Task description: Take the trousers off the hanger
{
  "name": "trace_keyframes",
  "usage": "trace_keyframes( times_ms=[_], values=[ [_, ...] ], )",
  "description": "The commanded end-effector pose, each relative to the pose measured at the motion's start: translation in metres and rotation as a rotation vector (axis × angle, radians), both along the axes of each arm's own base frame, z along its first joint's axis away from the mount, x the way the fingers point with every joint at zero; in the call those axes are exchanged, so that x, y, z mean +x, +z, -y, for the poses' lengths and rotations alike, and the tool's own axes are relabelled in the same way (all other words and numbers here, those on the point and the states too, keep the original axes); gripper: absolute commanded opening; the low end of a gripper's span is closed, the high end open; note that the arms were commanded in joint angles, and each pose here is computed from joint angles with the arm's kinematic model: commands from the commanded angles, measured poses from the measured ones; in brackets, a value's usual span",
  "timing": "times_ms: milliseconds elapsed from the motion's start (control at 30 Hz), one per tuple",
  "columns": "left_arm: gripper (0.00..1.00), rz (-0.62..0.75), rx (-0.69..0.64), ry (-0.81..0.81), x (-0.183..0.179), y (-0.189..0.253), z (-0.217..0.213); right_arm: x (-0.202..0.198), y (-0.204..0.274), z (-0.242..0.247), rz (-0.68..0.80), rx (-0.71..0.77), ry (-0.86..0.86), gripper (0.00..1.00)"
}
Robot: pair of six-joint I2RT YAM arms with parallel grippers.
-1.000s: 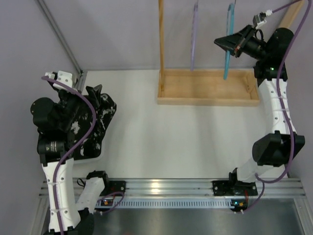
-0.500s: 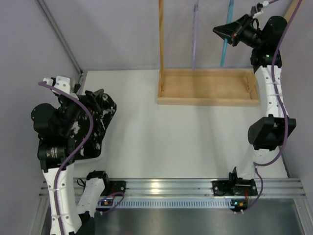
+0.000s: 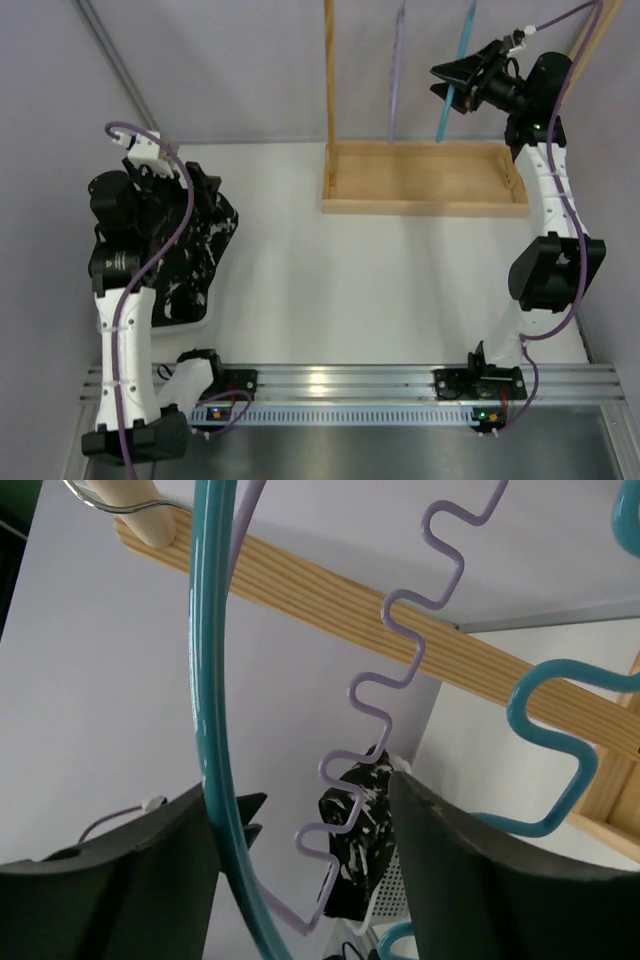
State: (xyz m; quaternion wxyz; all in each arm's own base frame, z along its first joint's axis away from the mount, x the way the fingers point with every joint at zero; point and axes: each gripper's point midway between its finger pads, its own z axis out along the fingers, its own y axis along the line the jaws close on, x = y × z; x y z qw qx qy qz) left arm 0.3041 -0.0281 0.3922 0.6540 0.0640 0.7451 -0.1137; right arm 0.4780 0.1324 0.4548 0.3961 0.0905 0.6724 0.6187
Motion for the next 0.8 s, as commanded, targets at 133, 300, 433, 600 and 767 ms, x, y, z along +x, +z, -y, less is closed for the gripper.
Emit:
trace_keyframes(
  times_ms=[133,300,433,600,767],
  values=[
    [0.98,-0.071,-0.068,0.048,0.023,-0.007,-0.007,-0.024,0.032,0.026,0.099,-0.036,-0.061,0.81],
    [0.98,-0.121,-0.112,0.044,0.035,-0.018,-0.005,-0.041,0.037,0.039,0.117,-0.060,-0.076,0.93],
    [0.98,-0.160,-0.143,0.025,0.054,-0.021,-0.003,-0.051,0.041,0.054,0.142,-0.088,-0.111,0.99],
    [0.98,-0.157,-0.151,-0.012,0.076,-0.008,0.006,-0.064,0.029,0.080,0.140,-0.164,-0.164,0.99],
    [0.98,-0.202,-0.163,-0.068,0.099,-0.017,0.028,-0.085,0.011,0.099,0.179,-0.274,-0.197,0.99]
  ],
)
